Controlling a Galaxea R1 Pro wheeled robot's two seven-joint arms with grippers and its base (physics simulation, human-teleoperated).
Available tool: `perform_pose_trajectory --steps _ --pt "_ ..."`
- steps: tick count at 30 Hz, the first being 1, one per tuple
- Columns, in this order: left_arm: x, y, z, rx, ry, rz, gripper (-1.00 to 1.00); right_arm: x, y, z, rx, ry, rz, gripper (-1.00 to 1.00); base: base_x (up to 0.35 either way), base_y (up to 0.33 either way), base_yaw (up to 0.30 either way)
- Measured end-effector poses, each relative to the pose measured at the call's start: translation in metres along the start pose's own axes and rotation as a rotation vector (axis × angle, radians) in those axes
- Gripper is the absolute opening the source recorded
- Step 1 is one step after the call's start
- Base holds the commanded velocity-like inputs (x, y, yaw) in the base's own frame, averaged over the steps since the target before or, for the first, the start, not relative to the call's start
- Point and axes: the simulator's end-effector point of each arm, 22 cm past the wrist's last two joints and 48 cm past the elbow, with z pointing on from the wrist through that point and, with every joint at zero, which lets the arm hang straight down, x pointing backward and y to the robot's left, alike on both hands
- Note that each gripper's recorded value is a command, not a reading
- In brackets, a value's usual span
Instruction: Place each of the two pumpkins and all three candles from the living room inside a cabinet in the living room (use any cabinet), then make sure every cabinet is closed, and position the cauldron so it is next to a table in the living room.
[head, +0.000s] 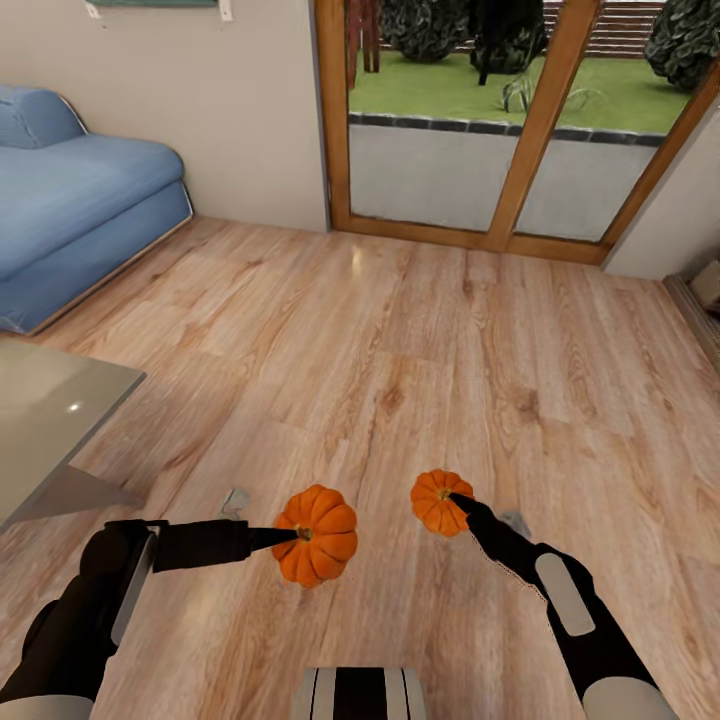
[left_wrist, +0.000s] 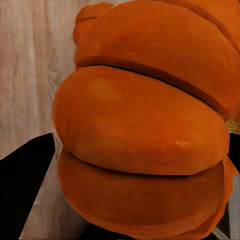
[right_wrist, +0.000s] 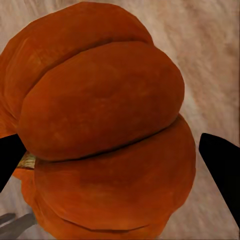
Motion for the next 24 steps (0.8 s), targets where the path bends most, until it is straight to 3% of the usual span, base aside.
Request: perform_pose_trajectory --steps 2,5,17,24 --pt "0.002 0.011 -0.001 -0.046 0.002 -0.009 -1.0 -0.012 0.019 -0.012 0.004 -0.019 -0.034 -1.0 0.0 0.0 0.0" --pt "0.004 0.02 -0.002 -0.078 0.003 -0.031 -1.0 -0.012 0.026 -0.032 0.024 -0.018 -0.077 -1.0 0.0 0.0 0.0" --pt "-0.006 0.003 -0.01 -0.084 -0.017 0.004 -1.0 -0.016 0.048 -0.051 -0.011 -0.027 -0.08 -1.0 0.0 0.0 -0.008" --pt "-0.013 -0.009 -0.016 -0.086 -0.032 0.033 -1.0 -0.022 0.063 -0.06 -0.036 -0.043 -0.089 -1.0 0.0 0.0 -0.208"
